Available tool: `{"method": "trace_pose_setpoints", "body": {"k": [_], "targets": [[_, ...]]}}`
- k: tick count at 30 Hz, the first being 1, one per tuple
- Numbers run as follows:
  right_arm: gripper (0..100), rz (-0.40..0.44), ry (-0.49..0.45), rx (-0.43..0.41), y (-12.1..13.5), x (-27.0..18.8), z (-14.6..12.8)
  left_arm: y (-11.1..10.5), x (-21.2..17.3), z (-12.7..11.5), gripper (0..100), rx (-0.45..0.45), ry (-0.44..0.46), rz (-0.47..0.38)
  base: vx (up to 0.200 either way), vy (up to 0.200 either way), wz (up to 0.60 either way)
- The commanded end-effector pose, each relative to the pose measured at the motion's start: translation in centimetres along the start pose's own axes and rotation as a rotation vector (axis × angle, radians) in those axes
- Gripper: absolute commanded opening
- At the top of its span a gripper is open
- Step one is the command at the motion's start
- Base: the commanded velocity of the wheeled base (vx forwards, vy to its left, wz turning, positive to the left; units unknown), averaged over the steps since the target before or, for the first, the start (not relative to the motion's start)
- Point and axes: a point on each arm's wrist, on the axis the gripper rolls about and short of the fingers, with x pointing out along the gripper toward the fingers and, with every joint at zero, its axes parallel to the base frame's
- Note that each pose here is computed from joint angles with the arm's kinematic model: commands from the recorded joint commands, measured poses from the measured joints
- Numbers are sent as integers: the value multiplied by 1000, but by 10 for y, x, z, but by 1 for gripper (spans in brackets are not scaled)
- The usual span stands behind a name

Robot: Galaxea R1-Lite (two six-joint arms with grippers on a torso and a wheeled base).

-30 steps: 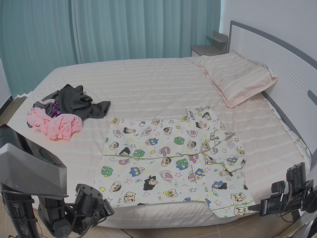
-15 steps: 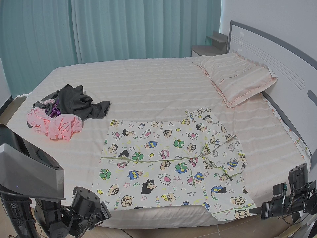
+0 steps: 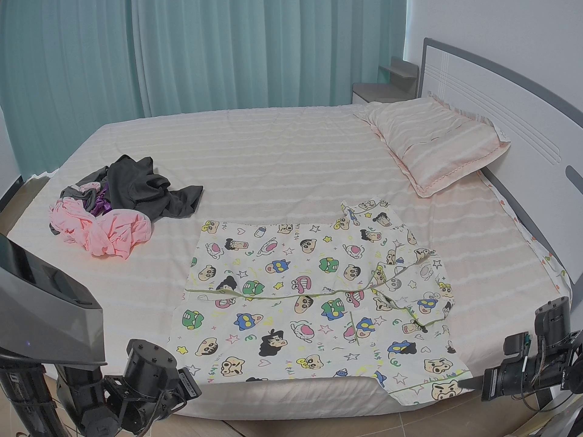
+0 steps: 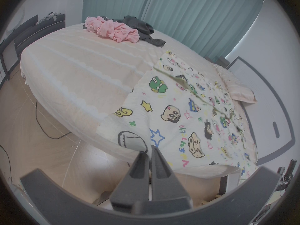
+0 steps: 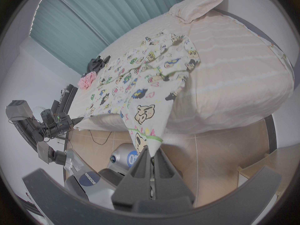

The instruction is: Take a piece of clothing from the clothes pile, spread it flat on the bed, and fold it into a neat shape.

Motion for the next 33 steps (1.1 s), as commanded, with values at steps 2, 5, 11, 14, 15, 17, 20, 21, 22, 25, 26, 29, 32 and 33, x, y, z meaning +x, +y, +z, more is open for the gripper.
{"method": "trace_pose_setpoints", "body": {"k": [2,5,11,14,15,17,20,21,22,25,26,29,32,33], "targets": [[0,41,-102,13,9,-4,23,-15,-15,21,0,-56,-91,-110,0,0,0],[0,53,-137,34,12,-5,34,-21,-10,30,0,-78,-112,-110,0,0,0],[0,65,-158,78,15,-1,49,-31,4,45,0,-80,-55,-35,0,0,0],[0,59,-147,88,14,6,54,-38,9,48,0,-64,16,-7,0,0,0],[0,56,-141,91,13,9,56,-39,11,51,0,-63,45,9,0,0,0],[0,51,-134,95,12,13,59,-42,15,59,0,-71,99,44,0,0,0],[0,45,-124,101,11,18,63,-47,20,71,0,-83,165,88,0,0,0],[0,42,-123,104,10,19,64,-48,21,74,0,-85,175,93,0,0,0],[0,34,-122,113,8,23,68,-52,23,80,0,-93,197,105,0,0,0],[0,25,-126,124,5,26,74,-56,25,89,0,-105,204,104,0,0,0],[0,18,-129,133,2,29,78,-58,31,92,0,-110,206,109,0,0,0],[0,7,-133,146,-2,33,83,-61,41,99,0,-128,201,118,0,0,0],[0,-5,-132,158,-7,37,88,-62,49,101,0,-148,209,122,0,0,0],[0,-5,-137,160,-8,38,90,-62,51,100,0,-155,216,120,0,0,0]]}}
